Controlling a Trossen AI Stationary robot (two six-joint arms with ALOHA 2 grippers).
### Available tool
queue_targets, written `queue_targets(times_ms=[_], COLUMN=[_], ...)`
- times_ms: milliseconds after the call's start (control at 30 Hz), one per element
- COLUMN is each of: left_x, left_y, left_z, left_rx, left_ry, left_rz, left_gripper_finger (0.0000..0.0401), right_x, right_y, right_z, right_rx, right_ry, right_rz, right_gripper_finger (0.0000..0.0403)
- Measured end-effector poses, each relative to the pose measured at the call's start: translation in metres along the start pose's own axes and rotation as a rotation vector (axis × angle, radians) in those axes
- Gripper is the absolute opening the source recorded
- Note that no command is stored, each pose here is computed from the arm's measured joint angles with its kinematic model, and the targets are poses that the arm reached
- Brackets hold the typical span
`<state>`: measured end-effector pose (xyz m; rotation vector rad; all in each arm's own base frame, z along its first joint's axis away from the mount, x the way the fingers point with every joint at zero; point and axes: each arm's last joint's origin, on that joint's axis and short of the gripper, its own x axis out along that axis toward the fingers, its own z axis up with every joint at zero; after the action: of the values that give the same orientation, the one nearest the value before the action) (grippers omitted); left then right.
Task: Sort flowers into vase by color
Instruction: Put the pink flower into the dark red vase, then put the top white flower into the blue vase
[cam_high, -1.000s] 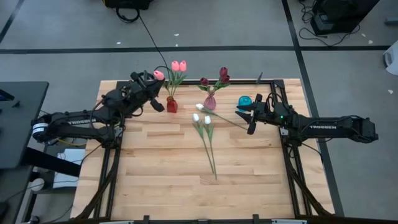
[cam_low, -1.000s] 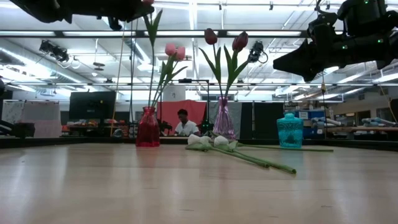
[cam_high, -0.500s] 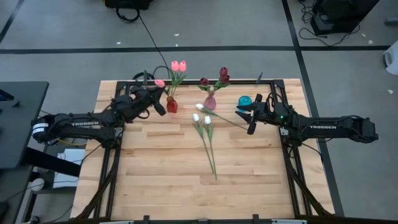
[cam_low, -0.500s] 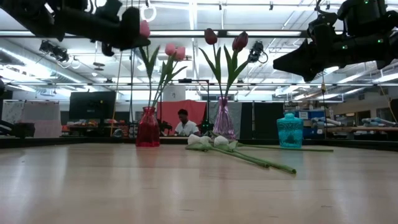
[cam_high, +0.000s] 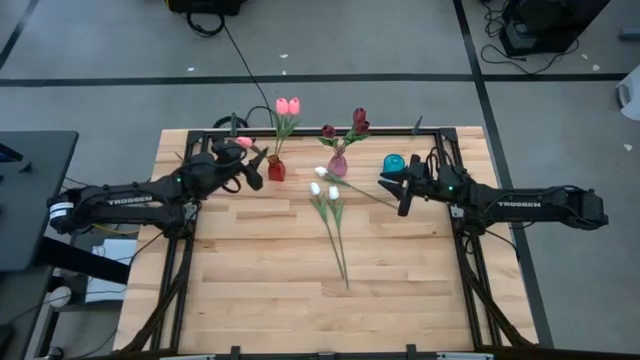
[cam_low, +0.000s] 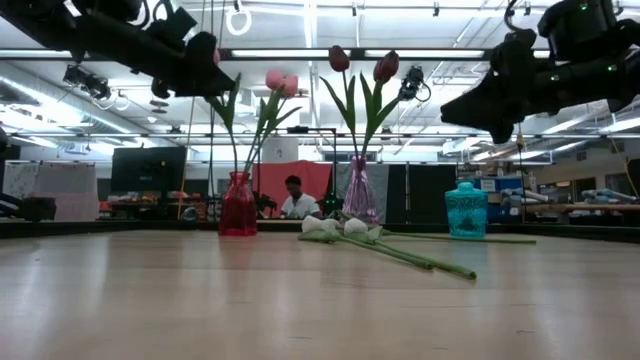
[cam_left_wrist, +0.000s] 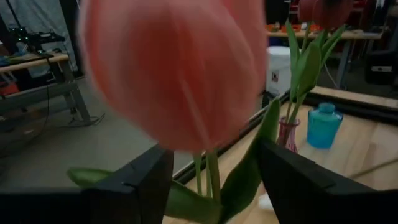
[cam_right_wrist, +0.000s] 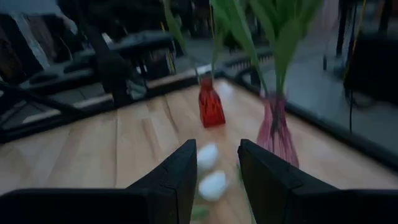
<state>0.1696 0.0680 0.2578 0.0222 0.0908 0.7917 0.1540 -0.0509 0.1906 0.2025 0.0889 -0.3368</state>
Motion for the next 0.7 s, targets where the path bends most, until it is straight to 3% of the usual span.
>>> queue_targets(times_ms=[367, 700], left_x=[-0.031, -0.038], left_y=[0.009, -0.010], left_z=[0.003, -0.039], left_rx=[-0.037, -0.175], left_ry=[-0.041, -0.036], left_rz=[-0.132, -0.233], left_gripper_finger=[0.0239, 0.0239], right_x=[0.002, 0.011], right_y=[0.010, 0.024], right_z=[0.009, 0.005], right_rx=[0.074, 0.069], right_ry=[0.154, 0.288], right_rz=[-0.094, -0.150], right_gripper_finger=[0.0133, 0.0133])
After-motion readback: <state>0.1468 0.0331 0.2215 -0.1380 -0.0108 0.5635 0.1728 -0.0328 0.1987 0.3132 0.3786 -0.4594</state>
